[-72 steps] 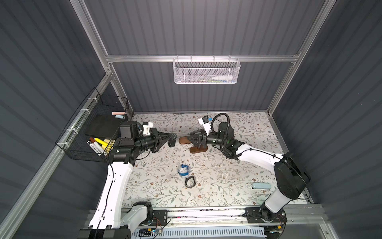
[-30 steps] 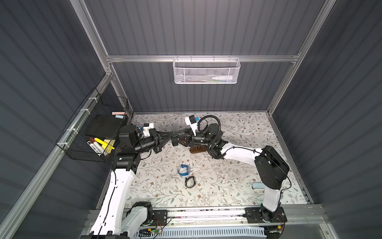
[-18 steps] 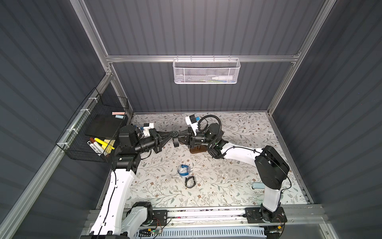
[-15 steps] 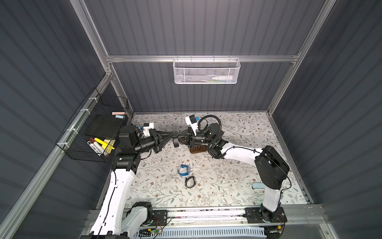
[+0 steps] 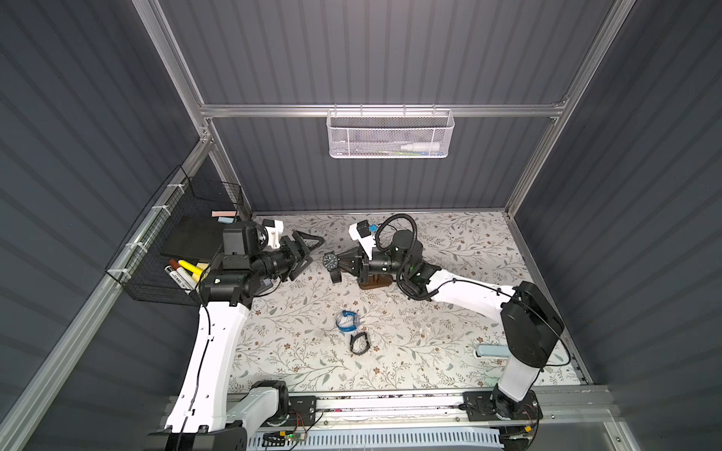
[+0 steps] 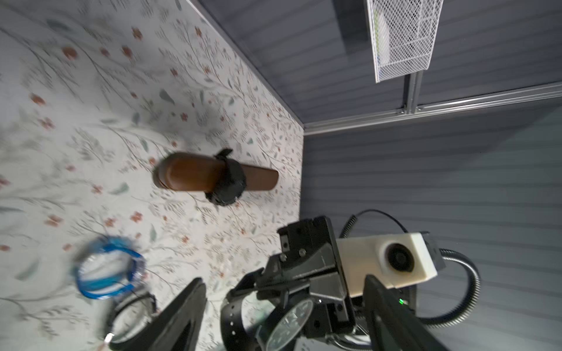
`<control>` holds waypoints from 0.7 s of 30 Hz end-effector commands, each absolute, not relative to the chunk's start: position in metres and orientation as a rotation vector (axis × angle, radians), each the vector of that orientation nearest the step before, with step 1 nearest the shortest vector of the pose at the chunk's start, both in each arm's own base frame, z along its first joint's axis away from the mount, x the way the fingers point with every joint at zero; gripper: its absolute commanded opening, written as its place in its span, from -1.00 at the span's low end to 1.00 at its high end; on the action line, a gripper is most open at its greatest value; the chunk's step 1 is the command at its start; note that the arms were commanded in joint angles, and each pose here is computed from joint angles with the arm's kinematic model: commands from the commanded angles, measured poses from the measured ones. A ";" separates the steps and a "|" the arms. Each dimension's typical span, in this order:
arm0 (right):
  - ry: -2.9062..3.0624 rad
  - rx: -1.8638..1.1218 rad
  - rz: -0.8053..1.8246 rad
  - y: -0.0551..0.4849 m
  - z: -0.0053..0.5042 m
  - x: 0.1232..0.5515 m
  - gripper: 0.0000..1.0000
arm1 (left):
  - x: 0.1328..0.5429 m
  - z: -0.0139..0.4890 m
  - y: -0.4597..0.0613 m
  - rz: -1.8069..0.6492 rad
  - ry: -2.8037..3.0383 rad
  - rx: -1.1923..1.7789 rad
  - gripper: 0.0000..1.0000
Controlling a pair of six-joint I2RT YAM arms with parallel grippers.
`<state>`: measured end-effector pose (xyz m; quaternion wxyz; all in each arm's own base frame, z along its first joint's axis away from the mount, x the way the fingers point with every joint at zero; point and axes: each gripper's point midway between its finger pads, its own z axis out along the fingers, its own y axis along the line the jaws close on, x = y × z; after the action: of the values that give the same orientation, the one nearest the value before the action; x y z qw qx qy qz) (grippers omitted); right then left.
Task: Place watch on stand
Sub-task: Pick up the watch at the center of the board.
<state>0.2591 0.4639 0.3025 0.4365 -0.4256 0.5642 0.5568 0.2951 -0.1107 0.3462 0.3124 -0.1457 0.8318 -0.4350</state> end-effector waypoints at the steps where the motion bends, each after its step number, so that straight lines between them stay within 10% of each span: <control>1: 1.493 -1.101 1.253 0.465 0.275 0.263 -1.00 | 0.280 0.327 -0.076 -0.690 2.238 -0.172 0.47; 21: 1.608 -1.113 1.194 0.482 0.252 0.269 -1.00 | 0.269 0.284 -0.122 -0.636 2.247 0.155 0.61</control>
<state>0.2674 0.4774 0.2473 0.4039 -0.4349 0.6470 0.4787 0.2644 -0.1195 0.2940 0.3907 0.0525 0.8777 -0.2724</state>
